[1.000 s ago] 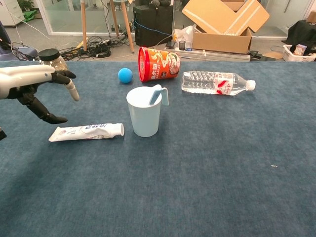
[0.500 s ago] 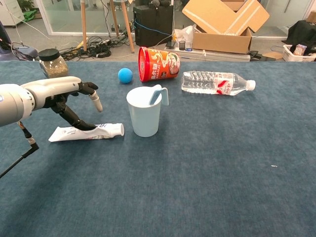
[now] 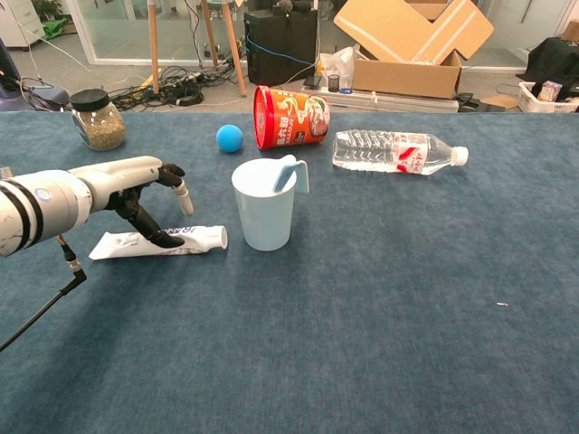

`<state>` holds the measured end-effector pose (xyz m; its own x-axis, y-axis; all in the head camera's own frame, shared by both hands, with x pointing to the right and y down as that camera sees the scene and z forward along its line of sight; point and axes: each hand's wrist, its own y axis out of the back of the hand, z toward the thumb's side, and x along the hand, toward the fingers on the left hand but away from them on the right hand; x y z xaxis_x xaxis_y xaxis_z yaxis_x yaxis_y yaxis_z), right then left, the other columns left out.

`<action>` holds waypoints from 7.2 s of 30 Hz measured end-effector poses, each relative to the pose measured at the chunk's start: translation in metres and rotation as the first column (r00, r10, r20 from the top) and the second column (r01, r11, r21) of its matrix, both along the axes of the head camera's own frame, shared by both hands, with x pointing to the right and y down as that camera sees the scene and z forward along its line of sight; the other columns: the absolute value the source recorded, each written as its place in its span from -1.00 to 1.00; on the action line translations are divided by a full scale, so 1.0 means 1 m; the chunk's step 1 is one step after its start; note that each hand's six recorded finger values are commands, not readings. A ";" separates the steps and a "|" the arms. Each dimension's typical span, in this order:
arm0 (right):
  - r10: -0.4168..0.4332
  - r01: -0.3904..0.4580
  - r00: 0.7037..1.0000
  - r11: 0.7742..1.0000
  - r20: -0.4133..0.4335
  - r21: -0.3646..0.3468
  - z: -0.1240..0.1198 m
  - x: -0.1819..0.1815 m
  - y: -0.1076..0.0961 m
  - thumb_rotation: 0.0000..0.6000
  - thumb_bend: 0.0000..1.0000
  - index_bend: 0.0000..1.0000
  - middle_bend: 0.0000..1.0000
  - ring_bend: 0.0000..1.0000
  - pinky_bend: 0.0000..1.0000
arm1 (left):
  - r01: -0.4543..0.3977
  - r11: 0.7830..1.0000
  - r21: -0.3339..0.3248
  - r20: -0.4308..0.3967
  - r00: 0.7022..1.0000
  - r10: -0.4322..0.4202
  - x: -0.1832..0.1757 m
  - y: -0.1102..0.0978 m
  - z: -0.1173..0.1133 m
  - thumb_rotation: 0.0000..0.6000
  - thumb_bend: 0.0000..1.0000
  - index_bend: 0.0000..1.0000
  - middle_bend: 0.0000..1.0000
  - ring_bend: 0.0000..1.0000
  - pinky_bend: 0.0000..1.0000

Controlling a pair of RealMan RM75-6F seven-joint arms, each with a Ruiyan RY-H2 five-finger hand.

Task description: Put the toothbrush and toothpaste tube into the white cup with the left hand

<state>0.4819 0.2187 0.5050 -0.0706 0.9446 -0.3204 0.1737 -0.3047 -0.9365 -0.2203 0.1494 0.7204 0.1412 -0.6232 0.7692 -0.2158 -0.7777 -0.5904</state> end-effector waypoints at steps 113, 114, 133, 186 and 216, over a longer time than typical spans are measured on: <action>0.006 -0.005 1.000 1.000 0.014 -0.004 -0.001 0.002 -0.001 1.00 -1.00 -1.00 -1.00 -1.00 -0.27 | 0.263 0.913 0.312 -0.520 0.852 -0.067 0.084 -0.087 -0.129 1.00 -0.40 0.22 -0.98 -1.00 -1.00; 0.006 -0.006 1.000 1.000 0.015 -0.004 -0.001 0.002 -0.001 1.00 -1.00 -1.00 -1.00 -1.00 -0.27 | 0.264 0.913 0.312 -0.520 0.851 -0.069 0.086 -0.088 -0.127 1.00 -0.40 0.22 -0.98 -1.00 -1.00; 0.018 -0.018 0.999 1.000 0.036 0.002 -0.005 0.008 -0.002 1.00 -1.00 -1.00 -1.00 -1.00 -0.27 | 0.266 0.928 0.261 -0.518 0.850 -0.097 0.113 -0.089 -0.086 1.00 -0.40 0.22 -0.98 -1.00 -1.00; 0.024 -0.024 0.999 1.000 0.036 0.000 -0.005 0.011 -0.003 1.00 -1.00 -1.00 -1.00 -1.00 -0.27 | 0.245 0.965 0.094 -0.493 0.853 -0.169 0.100 -0.049 -0.023 1.00 -0.40 0.17 -0.98 -1.00 -1.00; 0.027 -0.027 0.999 1.000 0.034 -0.002 -0.005 0.012 -0.003 1.00 -1.00 -1.00 -1.00 -1.00 -0.27 | 0.240 0.970 0.029 -0.452 0.869 -0.201 0.084 -0.039 -0.010 1.00 -0.40 0.09 -0.98 -1.00 -1.00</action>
